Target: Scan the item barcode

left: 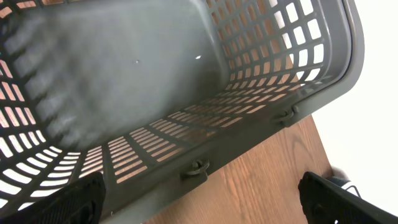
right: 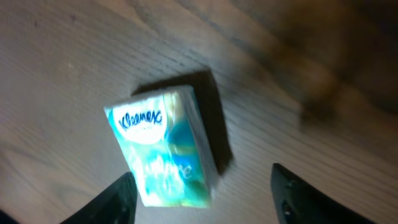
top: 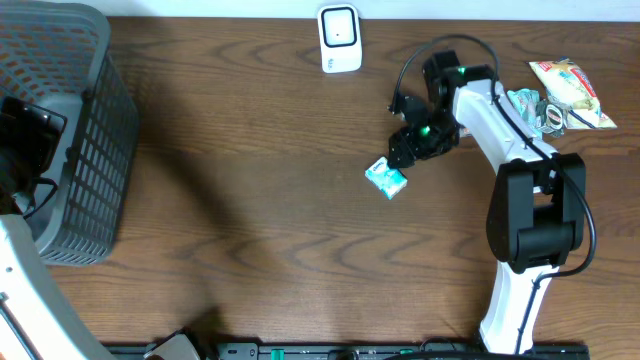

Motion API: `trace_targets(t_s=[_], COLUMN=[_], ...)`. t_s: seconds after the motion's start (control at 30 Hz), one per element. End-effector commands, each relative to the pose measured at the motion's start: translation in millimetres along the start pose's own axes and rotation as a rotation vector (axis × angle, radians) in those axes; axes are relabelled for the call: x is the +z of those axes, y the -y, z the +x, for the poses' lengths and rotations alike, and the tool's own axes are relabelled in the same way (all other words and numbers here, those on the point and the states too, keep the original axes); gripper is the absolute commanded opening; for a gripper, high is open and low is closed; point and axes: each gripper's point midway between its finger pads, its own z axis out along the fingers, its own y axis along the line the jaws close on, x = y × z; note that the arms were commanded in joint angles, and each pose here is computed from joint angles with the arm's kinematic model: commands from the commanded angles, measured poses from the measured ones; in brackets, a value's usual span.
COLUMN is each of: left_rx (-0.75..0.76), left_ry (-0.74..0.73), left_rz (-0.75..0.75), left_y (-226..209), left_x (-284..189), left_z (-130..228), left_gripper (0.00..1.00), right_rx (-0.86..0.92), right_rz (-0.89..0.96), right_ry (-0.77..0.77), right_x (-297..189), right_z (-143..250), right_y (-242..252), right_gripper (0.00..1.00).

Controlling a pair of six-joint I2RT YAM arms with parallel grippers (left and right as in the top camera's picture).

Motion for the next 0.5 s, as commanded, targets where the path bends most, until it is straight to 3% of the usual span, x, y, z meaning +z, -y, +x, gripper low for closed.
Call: trace_targets(t_s=[0.0, 0.2, 0.3, 0.47], left_rx=[-0.009, -0.009, -0.009, -0.009], left_ry=[0.018, 0.018, 0.018, 0.018], left_rz=[0.005, 0.005, 0.005, 0.005], left_y=[1, 1, 1, 1], left_x=[-5, -5, -5, -5], left_z=[-3, -3, -3, -3], left_gripper=[0.98, 0.98, 0.97, 0.98], right_rx=[0.009, 0.041, 0.071, 0.116], right_rz=[-0.125, -0.164, -0.166, -0.169], right_ry=[0.006, 0.007, -0.004, -0.018], right_x=[18, 41, 50, 51], right_z=[7, 19, 26, 29], right_y=[-14, -16, -15, -15], right_gripper=[0.60, 0.52, 0.39, 0.02])
